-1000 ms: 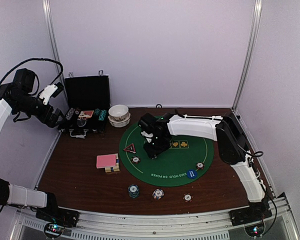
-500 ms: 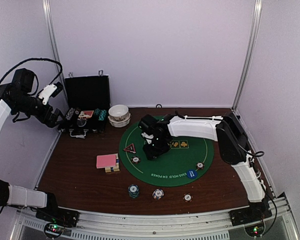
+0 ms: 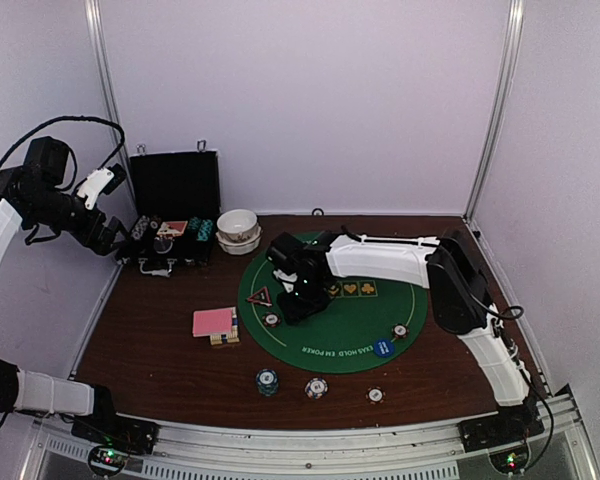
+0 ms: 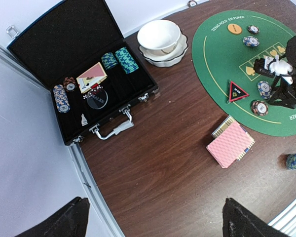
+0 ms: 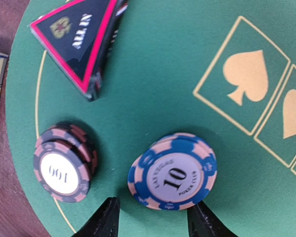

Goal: Distribute texas hold em gaming equipment

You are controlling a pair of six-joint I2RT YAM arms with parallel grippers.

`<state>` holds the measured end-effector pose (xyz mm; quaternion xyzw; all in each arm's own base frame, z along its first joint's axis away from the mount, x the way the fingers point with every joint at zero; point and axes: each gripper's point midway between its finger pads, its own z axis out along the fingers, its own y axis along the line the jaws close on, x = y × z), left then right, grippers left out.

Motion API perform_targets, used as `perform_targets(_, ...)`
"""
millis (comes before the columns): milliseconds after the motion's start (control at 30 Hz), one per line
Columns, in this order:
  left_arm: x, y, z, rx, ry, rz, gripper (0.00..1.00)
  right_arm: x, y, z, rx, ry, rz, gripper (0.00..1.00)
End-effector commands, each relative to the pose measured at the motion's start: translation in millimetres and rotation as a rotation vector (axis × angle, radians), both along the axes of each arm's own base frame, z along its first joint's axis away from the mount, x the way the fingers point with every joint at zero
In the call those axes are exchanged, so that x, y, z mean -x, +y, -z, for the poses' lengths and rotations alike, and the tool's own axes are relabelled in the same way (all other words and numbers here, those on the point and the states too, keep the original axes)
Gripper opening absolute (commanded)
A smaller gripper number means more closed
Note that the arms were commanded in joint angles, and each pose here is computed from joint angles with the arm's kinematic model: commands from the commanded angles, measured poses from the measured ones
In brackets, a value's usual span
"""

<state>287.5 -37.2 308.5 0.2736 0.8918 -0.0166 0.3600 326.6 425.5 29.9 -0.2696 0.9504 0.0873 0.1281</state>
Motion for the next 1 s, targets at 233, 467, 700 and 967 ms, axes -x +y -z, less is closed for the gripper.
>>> perform_targets(233, -3, 2, -14, 0.001, -0.054, -0.005, 0.97, 4, -1, 1, -0.006, 0.030, 0.004, 0.50)
perform_targets(467, -1, 4, -15, -0.014, -0.061, -0.010, 0.97, -4, 3, 7, -0.004, 0.013, 0.021, 0.50)
perform_targets(700, -2, 4, -14, -0.015, -0.058, -0.007, 0.98, -16, -19, 0, 0.072, -0.036, 0.057, 0.55)
perform_targets(967, -2, 4, -15, -0.015, -0.060, -0.007, 0.98, -15, -12, 6, 0.038, 0.003, 0.055, 0.55)
